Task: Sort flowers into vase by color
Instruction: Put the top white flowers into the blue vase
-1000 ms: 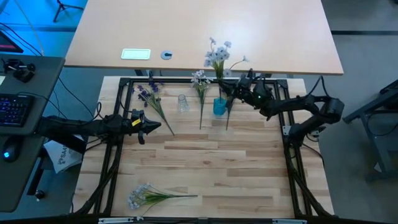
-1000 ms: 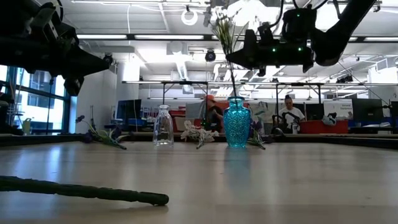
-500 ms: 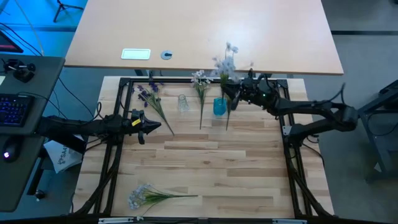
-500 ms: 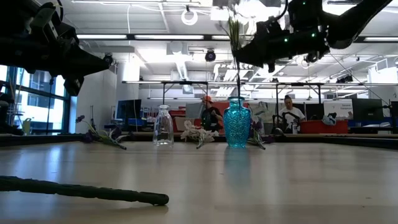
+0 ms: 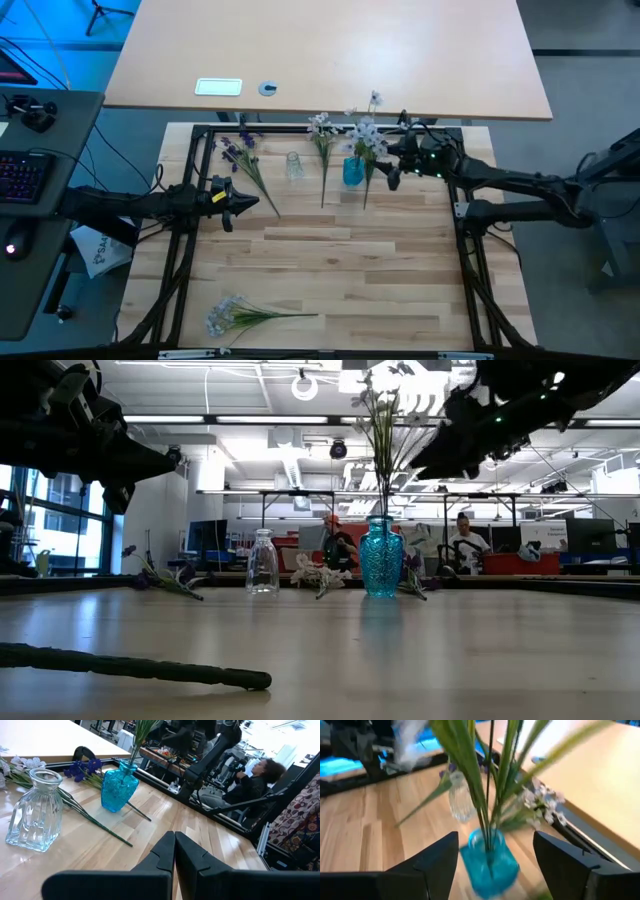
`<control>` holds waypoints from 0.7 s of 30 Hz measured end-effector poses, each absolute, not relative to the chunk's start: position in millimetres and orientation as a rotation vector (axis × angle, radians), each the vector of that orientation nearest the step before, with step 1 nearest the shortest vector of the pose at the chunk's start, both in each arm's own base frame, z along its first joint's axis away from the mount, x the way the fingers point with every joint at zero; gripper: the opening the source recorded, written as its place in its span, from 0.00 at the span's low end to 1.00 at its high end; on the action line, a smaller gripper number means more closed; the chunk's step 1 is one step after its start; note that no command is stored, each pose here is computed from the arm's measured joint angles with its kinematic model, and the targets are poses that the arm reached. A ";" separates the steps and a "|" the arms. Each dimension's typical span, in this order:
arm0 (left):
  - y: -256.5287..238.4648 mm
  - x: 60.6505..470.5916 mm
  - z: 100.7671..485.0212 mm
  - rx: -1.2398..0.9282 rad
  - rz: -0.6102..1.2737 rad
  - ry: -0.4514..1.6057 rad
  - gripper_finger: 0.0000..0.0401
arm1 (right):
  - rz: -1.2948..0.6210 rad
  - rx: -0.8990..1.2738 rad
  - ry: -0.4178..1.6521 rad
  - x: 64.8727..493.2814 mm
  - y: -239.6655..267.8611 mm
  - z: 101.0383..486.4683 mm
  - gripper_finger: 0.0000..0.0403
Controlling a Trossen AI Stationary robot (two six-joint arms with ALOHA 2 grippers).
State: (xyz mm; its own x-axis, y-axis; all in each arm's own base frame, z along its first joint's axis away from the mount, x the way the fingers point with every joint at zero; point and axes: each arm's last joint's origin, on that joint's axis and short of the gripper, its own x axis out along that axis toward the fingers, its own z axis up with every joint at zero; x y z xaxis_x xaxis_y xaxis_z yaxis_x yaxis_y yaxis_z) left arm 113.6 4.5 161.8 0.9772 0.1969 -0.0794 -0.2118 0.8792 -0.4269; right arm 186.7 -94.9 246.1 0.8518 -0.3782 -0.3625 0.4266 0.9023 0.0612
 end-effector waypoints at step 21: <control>5.0 113.6 163.1 -0.449 0.228 0.017 0.00 | -0.192 0.884 0.740 140.8 -36.3 209.6 0.64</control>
